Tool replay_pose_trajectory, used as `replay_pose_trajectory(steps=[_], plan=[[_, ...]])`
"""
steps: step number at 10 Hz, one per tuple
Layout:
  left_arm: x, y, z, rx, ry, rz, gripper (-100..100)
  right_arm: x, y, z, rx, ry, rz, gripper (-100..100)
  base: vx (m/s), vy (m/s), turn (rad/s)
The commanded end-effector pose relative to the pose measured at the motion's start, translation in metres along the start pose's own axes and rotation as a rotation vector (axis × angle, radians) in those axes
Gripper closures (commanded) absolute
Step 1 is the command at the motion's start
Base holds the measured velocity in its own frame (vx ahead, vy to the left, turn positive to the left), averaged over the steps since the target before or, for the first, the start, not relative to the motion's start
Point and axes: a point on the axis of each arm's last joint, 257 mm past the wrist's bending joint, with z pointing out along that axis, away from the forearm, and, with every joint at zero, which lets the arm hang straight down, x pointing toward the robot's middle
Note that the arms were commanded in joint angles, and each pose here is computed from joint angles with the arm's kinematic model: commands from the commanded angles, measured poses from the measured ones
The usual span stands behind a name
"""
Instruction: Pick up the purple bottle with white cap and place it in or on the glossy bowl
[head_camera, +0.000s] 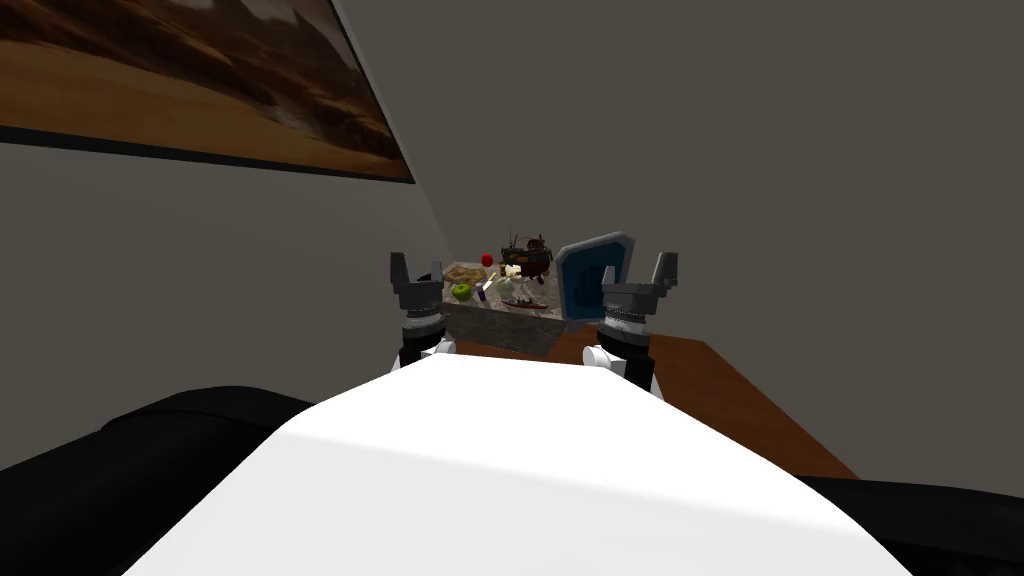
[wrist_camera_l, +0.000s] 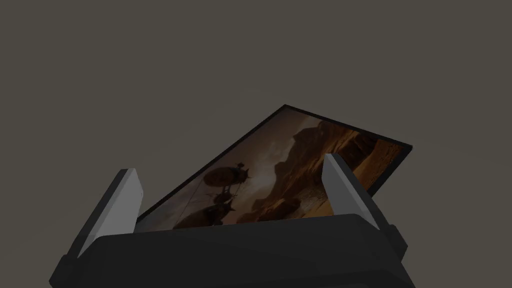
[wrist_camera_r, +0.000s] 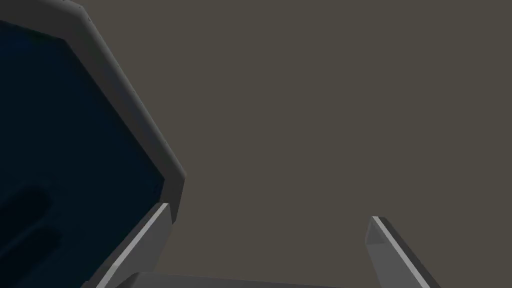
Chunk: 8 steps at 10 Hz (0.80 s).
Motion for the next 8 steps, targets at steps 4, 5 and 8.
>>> replay_pose_trajectory(steps=[4,5,8], plan=[[0.034,0.034,-0.004,-0.055,0.12,0.04,-100,0.0,0.0,0.0,0.0,0.0,0.0,0,-0.112,-0.013,0.073],[0.04,0.042,-0.006,-0.068,0.143,0.054,-100,0.0,0.0,0.0,0.0,0.0,0.0,0,-0.114,-0.019,0.065],[0.061,0.071,-0.013,-0.112,0.217,0.112,-100,0.0,0.0,0.0,0.0,0.0,0.0,0,-0.093,-0.009,0.049]])
